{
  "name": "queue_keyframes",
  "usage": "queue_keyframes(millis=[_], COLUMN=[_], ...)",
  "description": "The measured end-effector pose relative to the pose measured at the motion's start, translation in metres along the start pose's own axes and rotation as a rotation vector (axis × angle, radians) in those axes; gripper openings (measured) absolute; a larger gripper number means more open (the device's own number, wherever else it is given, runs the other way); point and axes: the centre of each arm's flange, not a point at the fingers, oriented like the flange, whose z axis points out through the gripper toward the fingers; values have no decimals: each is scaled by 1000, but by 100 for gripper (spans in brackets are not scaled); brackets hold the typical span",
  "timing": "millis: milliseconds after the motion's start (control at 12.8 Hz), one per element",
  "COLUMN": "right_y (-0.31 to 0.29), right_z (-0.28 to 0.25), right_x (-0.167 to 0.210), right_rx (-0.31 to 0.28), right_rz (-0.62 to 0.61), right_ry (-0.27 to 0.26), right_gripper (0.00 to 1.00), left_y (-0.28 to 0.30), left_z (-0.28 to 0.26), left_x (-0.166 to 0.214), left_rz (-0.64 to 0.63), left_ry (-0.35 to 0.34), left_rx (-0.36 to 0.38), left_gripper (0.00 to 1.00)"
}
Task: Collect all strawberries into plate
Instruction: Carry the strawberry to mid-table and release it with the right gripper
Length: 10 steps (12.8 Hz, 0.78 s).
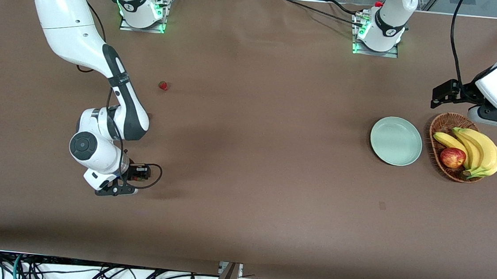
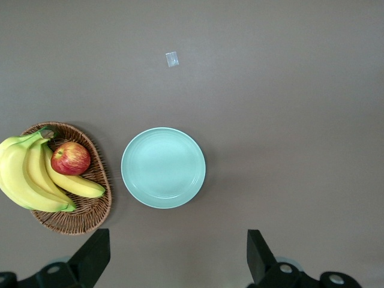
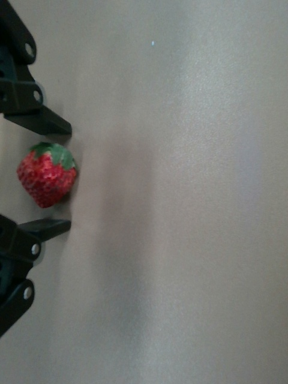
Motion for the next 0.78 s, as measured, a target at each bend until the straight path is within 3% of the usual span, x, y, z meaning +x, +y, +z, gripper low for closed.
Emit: queue_keyframes(millis=[157, 314, 549, 784], right_y=[0, -1, -30, -146], right_z=[-5, -4, -9, -34], right_x=[0, -2, -4, -7], right_rx=[0, 5, 59, 126], right_rz=[1, 8, 91, 220], right_ry=[-14, -34, -61, -51], right_gripper=[41, 39, 39, 39], left_y=[0, 0, 1, 1], left_z=[0, 0, 1, 1], left_x=[0, 0, 0, 0], left_rz=[0, 0, 1, 2], left_ry=[0, -1, -1, -1], left_rx=[0, 0, 0, 0], left_gripper=[100, 100, 100, 100])
